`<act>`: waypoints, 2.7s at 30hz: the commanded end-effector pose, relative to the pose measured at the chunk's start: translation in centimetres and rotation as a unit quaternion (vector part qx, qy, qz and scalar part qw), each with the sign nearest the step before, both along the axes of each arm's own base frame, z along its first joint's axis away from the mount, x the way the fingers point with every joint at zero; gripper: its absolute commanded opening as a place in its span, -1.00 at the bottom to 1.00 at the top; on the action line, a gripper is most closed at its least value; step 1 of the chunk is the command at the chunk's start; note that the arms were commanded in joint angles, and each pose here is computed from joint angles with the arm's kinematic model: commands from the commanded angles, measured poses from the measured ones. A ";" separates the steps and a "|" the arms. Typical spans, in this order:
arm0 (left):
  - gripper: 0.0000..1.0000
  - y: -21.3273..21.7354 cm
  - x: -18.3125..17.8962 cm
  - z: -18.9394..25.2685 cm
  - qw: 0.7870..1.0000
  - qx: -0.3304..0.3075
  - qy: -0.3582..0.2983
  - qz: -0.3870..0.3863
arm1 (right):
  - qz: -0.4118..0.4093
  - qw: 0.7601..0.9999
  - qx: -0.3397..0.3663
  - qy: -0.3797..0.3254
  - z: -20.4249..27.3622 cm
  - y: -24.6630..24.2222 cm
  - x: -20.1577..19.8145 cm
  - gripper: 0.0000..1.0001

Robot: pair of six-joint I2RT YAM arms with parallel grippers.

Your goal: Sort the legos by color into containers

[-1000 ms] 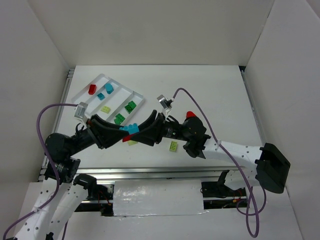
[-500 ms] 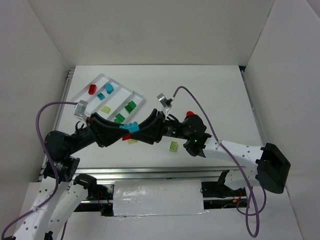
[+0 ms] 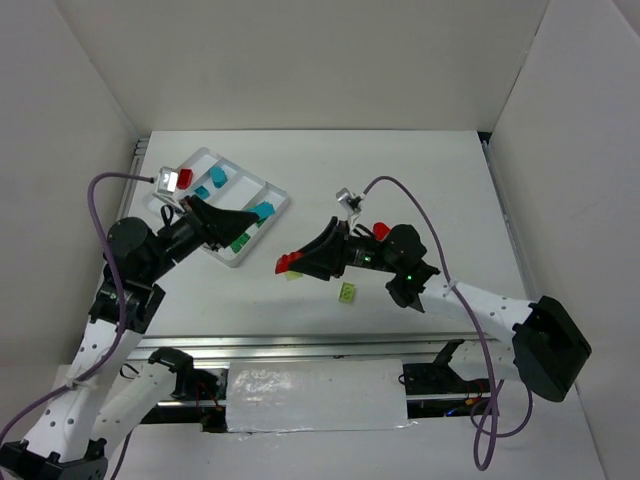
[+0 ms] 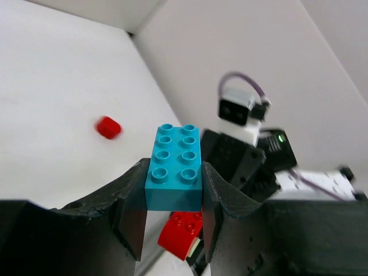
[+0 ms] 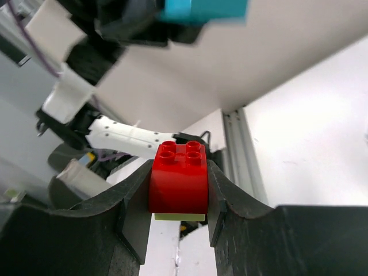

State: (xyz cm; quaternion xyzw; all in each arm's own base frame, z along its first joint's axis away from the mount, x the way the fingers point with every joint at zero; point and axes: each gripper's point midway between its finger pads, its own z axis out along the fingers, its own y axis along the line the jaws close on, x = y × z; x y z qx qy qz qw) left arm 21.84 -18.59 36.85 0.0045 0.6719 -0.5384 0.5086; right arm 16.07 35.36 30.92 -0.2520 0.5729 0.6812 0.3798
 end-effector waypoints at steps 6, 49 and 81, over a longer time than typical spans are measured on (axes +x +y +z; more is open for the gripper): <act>-1.00 9.4 9.7 -4.2 0.939 0.137 0.135 0.286 | -0.101 0.994 -0.022 -0.024 -0.1 -4.6 1.5 -1.00; 0.64 26.8 26.7 -27.8 0.691 0.240 0.489 0.475 | -0.126 0.984 -0.111 -0.060 -2.3 -7.0 1.4 -1.00; 0.88 -9.3 -6.0 -0.6 0.936 0.105 -0.108 -0.318 | 0.044 0.996 0.011 -0.072 3.9 -7.1 -4.2 -1.00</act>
